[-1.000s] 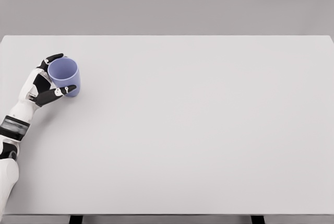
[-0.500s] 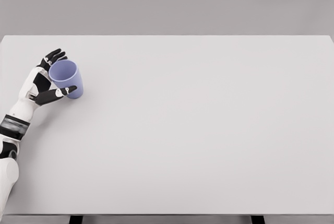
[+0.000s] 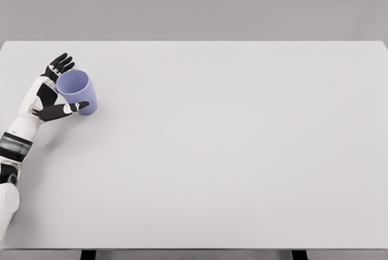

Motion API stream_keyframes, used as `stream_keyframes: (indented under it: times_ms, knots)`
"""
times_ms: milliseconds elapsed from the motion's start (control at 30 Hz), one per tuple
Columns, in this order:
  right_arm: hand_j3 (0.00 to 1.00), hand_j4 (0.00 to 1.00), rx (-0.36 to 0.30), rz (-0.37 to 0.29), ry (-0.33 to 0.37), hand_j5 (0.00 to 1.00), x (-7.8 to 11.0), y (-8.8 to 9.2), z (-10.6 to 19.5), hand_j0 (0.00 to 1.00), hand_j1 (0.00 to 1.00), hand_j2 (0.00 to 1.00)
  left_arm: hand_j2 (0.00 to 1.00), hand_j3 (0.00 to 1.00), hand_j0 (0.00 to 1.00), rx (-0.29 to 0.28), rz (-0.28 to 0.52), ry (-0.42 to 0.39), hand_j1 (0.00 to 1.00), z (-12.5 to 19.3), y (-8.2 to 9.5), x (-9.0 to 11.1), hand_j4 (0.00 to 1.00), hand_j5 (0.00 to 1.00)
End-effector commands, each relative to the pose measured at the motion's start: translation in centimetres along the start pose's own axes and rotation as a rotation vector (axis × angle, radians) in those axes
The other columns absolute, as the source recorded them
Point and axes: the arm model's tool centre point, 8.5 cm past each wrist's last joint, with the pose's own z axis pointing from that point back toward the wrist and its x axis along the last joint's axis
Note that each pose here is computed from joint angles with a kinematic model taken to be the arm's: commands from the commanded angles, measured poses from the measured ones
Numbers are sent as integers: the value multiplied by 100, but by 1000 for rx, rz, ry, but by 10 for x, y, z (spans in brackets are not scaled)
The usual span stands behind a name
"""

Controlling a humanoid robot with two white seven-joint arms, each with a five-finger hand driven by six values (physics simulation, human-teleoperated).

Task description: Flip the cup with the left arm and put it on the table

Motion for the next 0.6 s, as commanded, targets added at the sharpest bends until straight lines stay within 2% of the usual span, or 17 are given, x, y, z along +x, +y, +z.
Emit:
stream_keyframes:
  times_ms: [0,367,567]
  knots:
    - [100,100,0,0,0,100,0,0,0,100,100,100,100,100,100,-3,-3,-15,100,-2,1,5,100,100]
    - [100,100,0,0,2,100,-1,0,0,100,100,100,100,100,100,-4,-7,-25,100,-3,2,9,100,100]
    - [100,100,0,0,2,100,-1,0,0,100,100,100,100,100,100,25,-7,-25,100,1,11,10,100,100]
